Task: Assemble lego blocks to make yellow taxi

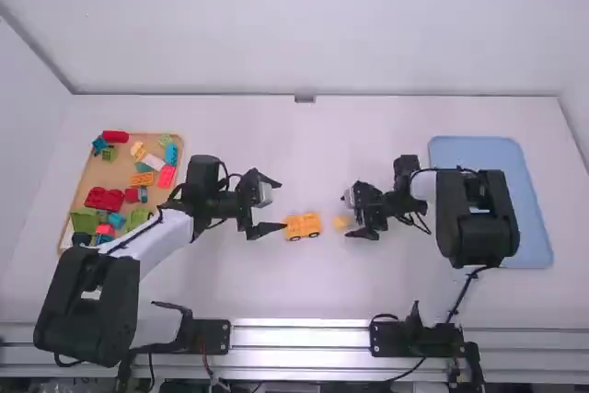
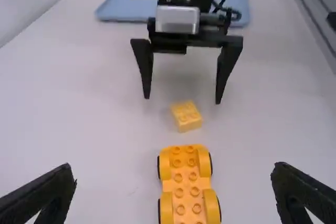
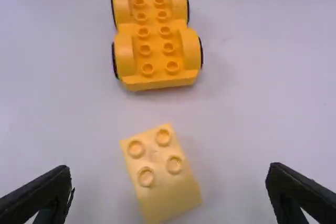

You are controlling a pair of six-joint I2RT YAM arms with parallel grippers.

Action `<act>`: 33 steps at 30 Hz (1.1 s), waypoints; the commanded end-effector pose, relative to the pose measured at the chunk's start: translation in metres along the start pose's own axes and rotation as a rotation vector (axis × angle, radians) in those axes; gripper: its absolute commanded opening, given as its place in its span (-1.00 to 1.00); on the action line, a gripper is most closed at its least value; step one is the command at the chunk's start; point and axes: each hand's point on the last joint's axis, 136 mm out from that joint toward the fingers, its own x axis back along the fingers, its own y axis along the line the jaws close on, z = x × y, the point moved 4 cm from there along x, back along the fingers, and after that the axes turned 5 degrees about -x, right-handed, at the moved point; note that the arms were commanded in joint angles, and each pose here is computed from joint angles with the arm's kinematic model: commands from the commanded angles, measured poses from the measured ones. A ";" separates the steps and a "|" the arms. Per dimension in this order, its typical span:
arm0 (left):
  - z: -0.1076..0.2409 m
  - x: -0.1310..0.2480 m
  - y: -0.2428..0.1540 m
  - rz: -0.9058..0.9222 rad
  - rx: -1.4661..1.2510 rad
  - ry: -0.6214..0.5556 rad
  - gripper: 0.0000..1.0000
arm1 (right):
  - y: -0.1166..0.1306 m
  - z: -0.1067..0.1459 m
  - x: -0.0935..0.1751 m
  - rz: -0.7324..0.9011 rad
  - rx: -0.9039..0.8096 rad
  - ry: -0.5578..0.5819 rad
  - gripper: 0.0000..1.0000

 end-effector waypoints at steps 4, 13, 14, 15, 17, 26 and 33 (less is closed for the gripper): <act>-0.007 -0.001 -0.006 0.045 -0.006 -0.061 0.98 | 0.006 -0.001 -0.022 -0.029 -0.060 -0.006 0.97; -0.007 -0.001 -0.006 0.046 0.019 -0.060 0.98 | -0.001 0.018 -0.031 -0.073 -0.113 -0.046 0.79; -0.007 -0.001 -0.006 0.045 0.018 -0.059 0.98 | 0.000 0.018 -0.030 -0.085 -0.113 -0.063 0.78; -0.007 -0.001 -0.005 0.043 0.018 -0.059 0.98 | 0.000 0.018 -0.029 -0.093 -0.111 -0.069 0.73; -0.007 -0.001 -0.005 0.043 0.017 -0.058 0.98 | 0.002 0.016 -0.024 -0.119 -0.098 -0.096 0.50; -0.008 -0.001 -0.003 0.033 -0.003 -0.065 0.98 | 0.003 0.014 -0.017 -0.151 -0.079 -0.078 0.19; -0.008 -0.001 -0.004 0.038 0.002 -0.063 0.98 | 0.007 0.022 -0.034 -0.140 -0.114 -0.030 -0.17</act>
